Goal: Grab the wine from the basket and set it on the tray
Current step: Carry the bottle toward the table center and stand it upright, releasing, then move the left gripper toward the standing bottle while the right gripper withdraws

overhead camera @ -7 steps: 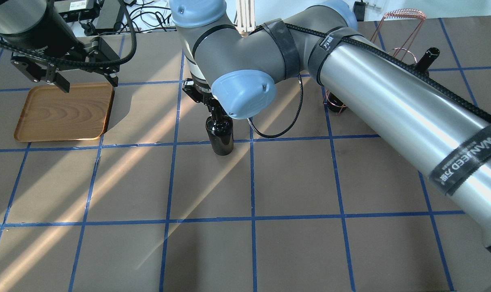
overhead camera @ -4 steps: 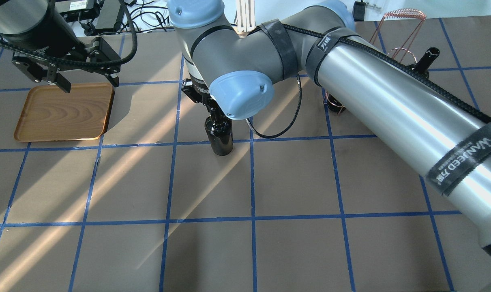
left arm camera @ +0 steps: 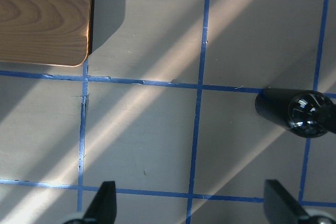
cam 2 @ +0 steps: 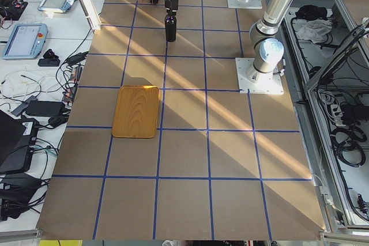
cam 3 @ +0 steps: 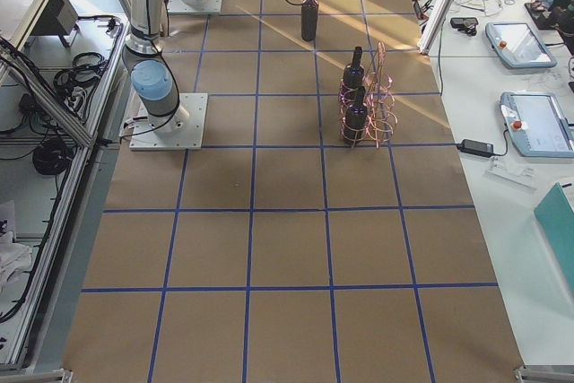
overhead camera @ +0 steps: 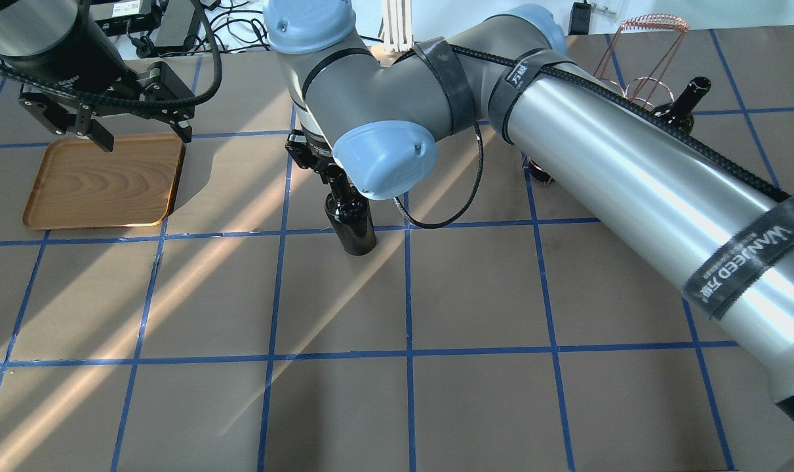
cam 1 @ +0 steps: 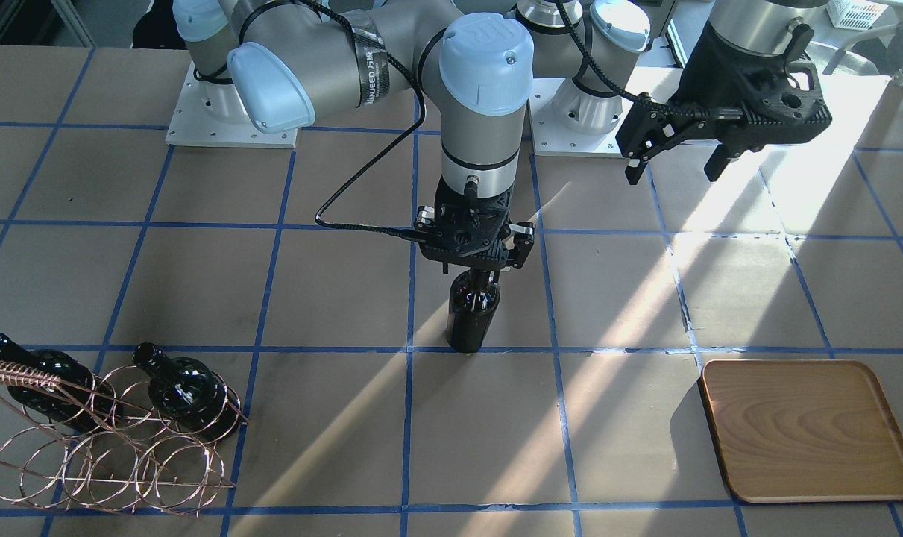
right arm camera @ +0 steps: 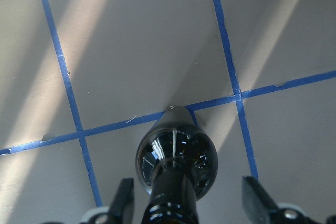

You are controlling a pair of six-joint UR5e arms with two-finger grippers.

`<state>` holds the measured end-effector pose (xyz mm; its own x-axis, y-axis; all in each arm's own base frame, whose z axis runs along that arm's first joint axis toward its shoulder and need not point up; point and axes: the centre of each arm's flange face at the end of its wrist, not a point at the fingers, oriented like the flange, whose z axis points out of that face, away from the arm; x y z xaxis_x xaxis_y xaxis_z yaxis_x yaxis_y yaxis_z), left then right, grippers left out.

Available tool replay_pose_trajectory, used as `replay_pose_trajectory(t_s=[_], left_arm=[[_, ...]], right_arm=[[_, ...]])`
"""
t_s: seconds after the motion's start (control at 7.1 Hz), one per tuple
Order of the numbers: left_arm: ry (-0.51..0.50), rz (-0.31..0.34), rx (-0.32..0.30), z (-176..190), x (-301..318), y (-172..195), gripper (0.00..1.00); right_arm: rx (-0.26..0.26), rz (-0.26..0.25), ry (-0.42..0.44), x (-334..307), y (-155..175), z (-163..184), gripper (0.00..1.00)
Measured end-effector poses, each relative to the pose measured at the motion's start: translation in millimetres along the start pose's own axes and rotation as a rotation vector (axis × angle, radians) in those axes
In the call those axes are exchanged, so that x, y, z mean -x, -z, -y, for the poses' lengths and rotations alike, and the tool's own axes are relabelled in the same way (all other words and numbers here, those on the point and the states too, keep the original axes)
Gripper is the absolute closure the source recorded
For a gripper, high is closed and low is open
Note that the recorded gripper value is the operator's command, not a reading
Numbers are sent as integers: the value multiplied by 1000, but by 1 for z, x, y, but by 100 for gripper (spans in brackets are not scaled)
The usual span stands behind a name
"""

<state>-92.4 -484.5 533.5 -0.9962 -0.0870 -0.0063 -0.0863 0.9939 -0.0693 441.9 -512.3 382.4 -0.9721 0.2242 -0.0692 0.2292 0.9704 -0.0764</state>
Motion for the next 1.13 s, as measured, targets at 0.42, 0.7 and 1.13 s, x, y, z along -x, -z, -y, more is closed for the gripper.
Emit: replay_pose_trajectory(t_s=[0.42,0.7,1.13], left_arm=[[0,4,16,-2,0,-7,0],[6,10,20,-9,0,-10,0],[2,12,34,-7,1,-17,0]], right_arm=[[-11,7,3,-1,8,-1,0],[-41,29,41,-14,42,0,0],[-6,-1,122,-82,95,24,0]])
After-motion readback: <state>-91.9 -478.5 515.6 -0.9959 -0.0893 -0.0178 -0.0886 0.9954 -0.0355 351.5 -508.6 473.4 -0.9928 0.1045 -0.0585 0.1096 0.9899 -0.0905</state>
